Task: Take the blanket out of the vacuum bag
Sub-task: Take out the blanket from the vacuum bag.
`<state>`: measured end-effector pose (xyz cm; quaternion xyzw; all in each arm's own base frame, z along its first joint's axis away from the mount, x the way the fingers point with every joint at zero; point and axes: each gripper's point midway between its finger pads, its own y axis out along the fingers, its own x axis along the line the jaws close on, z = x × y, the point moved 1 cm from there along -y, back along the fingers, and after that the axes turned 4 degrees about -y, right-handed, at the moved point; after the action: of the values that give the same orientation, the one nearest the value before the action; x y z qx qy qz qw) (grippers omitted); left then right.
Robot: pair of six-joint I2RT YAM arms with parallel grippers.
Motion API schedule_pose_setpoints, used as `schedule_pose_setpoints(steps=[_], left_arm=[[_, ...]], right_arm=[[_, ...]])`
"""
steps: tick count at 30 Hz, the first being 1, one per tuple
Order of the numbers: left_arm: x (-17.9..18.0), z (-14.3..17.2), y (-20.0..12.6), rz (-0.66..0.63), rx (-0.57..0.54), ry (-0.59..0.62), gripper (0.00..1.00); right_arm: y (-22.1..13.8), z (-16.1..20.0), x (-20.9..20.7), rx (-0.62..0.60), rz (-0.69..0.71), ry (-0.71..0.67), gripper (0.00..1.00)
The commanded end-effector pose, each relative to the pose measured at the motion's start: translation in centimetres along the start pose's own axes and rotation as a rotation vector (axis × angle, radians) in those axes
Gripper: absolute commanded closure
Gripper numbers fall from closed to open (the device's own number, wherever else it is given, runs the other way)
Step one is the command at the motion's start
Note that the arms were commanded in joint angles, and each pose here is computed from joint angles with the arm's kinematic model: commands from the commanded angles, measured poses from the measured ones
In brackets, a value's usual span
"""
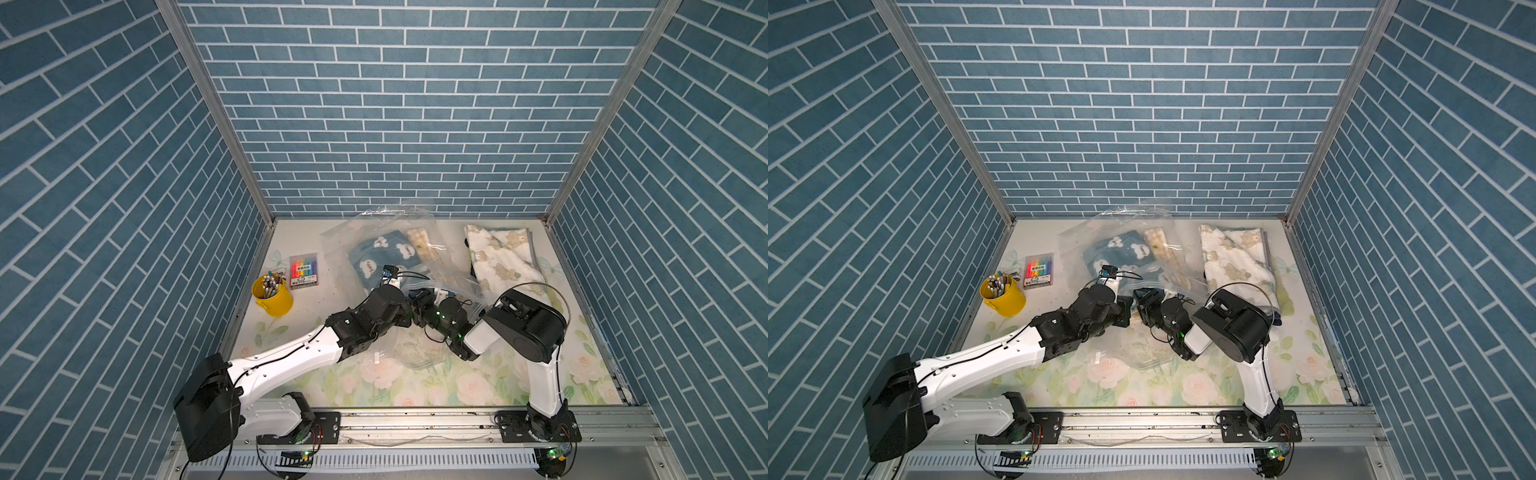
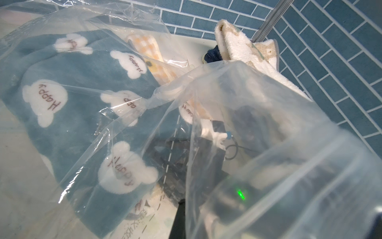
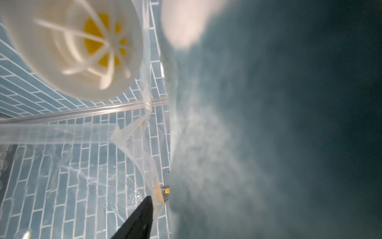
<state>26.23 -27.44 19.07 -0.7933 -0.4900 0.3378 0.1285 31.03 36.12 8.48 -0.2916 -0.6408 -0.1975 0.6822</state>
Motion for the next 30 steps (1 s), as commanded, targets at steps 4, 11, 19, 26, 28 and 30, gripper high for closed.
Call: schedule_pose_setpoints(steps=[4,11,19,26,28,30], left_arm=[[-1.3,-1.2,-0.3,0.046,-0.033,-0.002,1.0],[-0.9,-1.1,-0.4,0.036,-0.039,0.003,1.0],[-0.5,-0.5,0.1,0.022,-0.031,0.011,1.0],[-0.5,-1.4,-0.2,0.007,-0.062,0.011,1.0],[-0.4,-2.0,-0.3,-0.001,-0.085,0.017,1.0],[-0.1,-2.9,-0.4,-0.025,-0.11,0.029,1.0]], right_arm=[[1.7,-0.7,0.0,-0.097,-0.065,0.034,0.34],[2.4,-1.5,-2.0,-0.16,-0.045,0.02,0.37],[2.5,-1.9,-2.1,-0.18,-0.052,-0.011,0.64],[2.8,-1.7,1.0,-0.149,-0.139,-0.065,1.0],[2.5,-1.5,2.7,-0.131,-0.16,-0.083,1.0],[1.9,-1.3,4.1,-0.121,-0.173,-0.099,1.0]])
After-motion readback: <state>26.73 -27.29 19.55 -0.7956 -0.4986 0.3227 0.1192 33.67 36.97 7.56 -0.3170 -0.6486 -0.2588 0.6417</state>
